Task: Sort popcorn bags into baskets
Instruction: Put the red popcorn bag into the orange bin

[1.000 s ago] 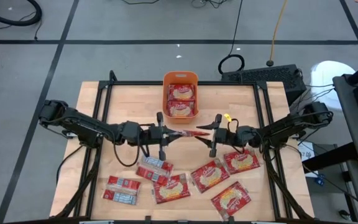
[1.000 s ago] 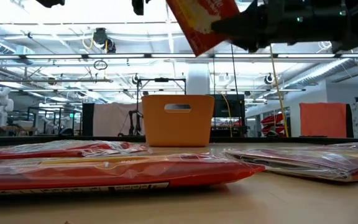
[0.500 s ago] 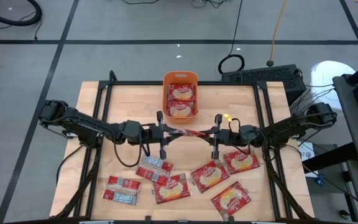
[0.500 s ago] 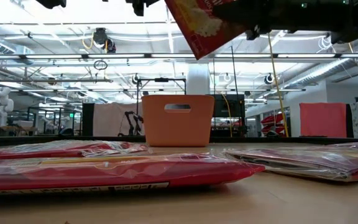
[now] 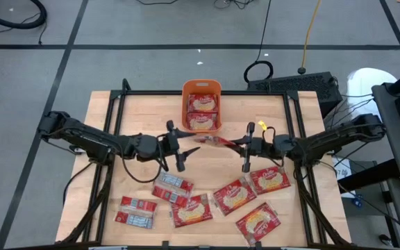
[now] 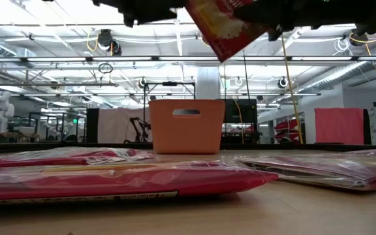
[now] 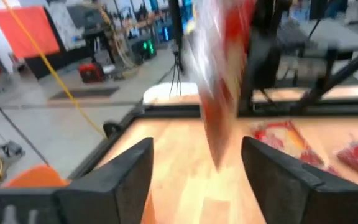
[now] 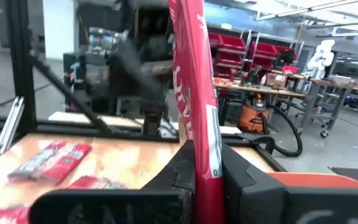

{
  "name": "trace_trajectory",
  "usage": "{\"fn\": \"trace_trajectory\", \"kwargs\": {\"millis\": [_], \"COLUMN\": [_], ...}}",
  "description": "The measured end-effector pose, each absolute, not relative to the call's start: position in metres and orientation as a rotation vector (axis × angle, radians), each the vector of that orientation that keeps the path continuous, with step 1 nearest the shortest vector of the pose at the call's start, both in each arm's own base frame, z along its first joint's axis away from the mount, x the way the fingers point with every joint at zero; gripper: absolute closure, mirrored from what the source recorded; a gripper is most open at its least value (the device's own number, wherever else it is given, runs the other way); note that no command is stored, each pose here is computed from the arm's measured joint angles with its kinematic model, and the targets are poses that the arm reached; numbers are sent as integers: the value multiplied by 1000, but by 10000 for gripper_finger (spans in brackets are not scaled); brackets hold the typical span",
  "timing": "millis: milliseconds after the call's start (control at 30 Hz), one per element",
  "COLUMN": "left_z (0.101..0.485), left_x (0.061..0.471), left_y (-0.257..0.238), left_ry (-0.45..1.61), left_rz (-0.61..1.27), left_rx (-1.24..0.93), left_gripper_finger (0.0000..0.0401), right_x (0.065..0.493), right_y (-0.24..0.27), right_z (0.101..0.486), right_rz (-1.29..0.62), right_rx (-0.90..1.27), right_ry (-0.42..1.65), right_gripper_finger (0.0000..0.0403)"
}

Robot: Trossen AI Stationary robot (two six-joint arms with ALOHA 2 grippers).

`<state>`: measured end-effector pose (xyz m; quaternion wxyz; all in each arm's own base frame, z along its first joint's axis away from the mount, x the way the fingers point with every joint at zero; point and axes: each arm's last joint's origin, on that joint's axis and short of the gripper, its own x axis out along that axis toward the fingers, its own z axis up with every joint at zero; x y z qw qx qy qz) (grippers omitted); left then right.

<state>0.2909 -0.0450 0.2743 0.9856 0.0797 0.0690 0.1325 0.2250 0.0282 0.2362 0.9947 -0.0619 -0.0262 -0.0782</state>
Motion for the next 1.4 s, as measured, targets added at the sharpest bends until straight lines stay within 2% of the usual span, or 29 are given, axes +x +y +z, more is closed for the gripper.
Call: {"fn": "trace_trajectory", "kwargs": {"millis": [200,333,567,900,1100,1233,1400], "left_z": [254,244,222,203,190,188,187], "left_x": [294,297,305,322,329,329,330], "left_y": [-43,-44,-45,-43,-36,-36,-36], "left_ry": [101,-8,-61,-261,-288,-280,-271], "left_rz": [232,200,139,150,96,84,85], "left_rx": [63,26,0,-39,-42,-22,-3], "left_gripper_finger": [131,140,157,157,160,209,326], "right_x": [214,216,223,236,246,247,247], "right_y": [18,16,19,23,24,23,22], "right_z": [247,255,273,263,256,254,254], "right_rz": [-188,-170,-90,-30,-12,-18,-21], "right_rx": [-77,-58,-45,-28,-29,-32,-45], "right_ry": [-30,92,76,87,82,94,98], "right_gripper_finger": [373,375,377,376,376,375,371]}}
